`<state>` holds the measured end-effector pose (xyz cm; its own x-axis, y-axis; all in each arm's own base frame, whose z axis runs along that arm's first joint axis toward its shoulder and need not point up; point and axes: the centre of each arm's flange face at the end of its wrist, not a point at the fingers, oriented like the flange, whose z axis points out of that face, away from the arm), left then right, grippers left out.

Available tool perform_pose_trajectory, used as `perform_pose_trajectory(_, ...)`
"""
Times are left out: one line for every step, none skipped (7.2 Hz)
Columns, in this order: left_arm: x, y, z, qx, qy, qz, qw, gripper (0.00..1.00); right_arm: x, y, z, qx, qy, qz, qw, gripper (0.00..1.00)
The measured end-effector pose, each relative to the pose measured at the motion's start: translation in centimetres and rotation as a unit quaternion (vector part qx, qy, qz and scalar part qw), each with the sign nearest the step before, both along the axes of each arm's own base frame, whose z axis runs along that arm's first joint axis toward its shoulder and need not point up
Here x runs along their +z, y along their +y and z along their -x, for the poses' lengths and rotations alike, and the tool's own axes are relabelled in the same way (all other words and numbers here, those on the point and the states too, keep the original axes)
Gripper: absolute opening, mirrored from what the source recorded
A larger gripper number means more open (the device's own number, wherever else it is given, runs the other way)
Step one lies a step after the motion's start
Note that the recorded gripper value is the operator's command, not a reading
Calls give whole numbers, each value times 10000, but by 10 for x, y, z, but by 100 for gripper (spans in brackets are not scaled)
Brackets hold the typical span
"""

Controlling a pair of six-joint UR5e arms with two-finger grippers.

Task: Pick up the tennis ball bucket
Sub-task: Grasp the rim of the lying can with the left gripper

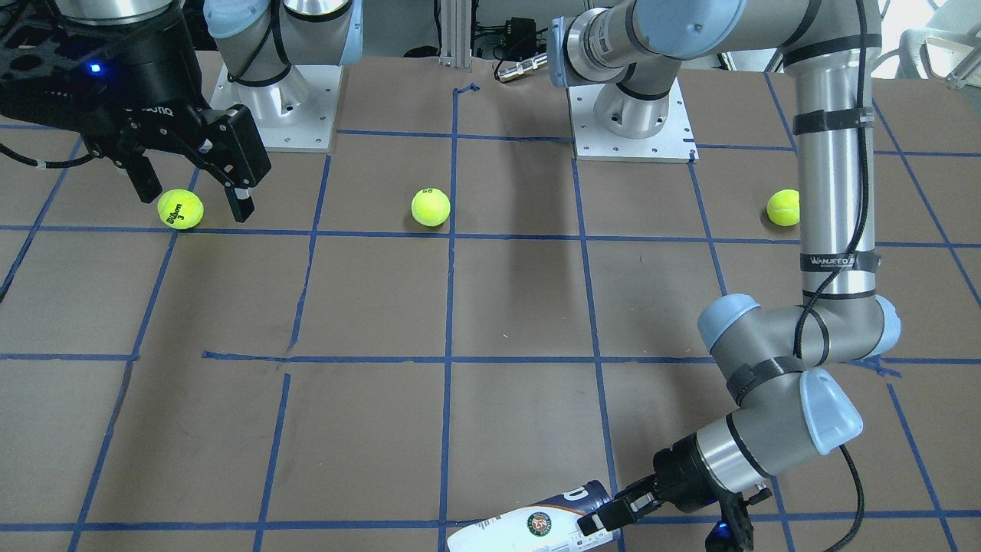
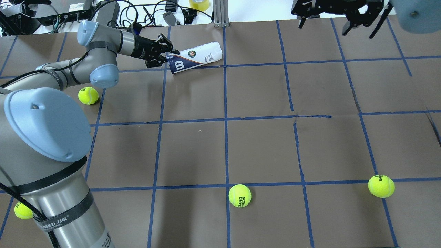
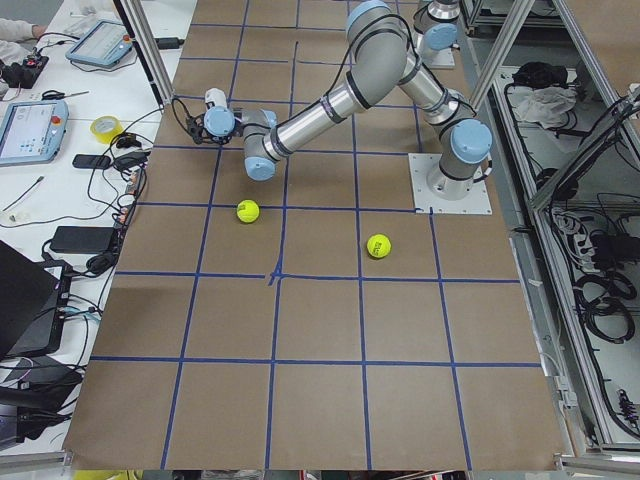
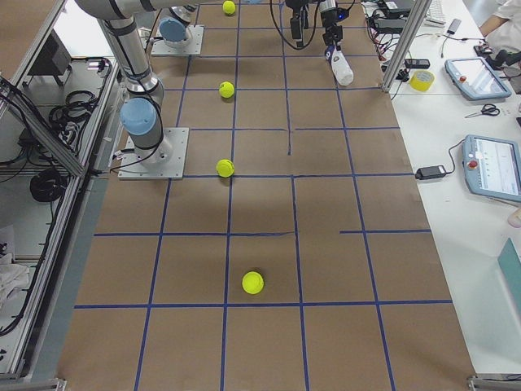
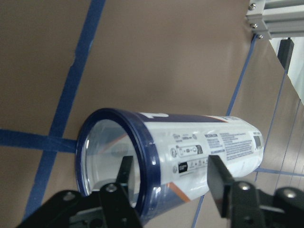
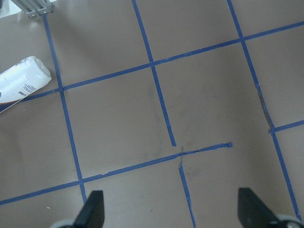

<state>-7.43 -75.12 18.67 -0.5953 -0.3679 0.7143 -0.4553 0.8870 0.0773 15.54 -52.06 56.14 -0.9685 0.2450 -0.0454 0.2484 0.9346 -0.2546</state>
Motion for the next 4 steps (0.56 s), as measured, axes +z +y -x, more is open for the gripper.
perform_pose_trajectory(7, 1, 0, 158, 59, -126, 9998, 0, 0, 0, 0, 0, 0, -3, 10000, 100)
perform_pose_trajectory(20, 2, 0, 248, 82, -167, 9995, 0, 0, 0, 0, 0, 0, -5, 10000, 100)
perform_pose_trajectory(38, 3, 1, 319, 95, -164, 9993, 0, -1, 0, 0, 1, 0, -6, 10000, 100)
perform_pose_trajectory(63, 6, 2, 381, 104, -145, 9991, 0, -1, 0, 0, 2, 1, -6, 10000, 100)
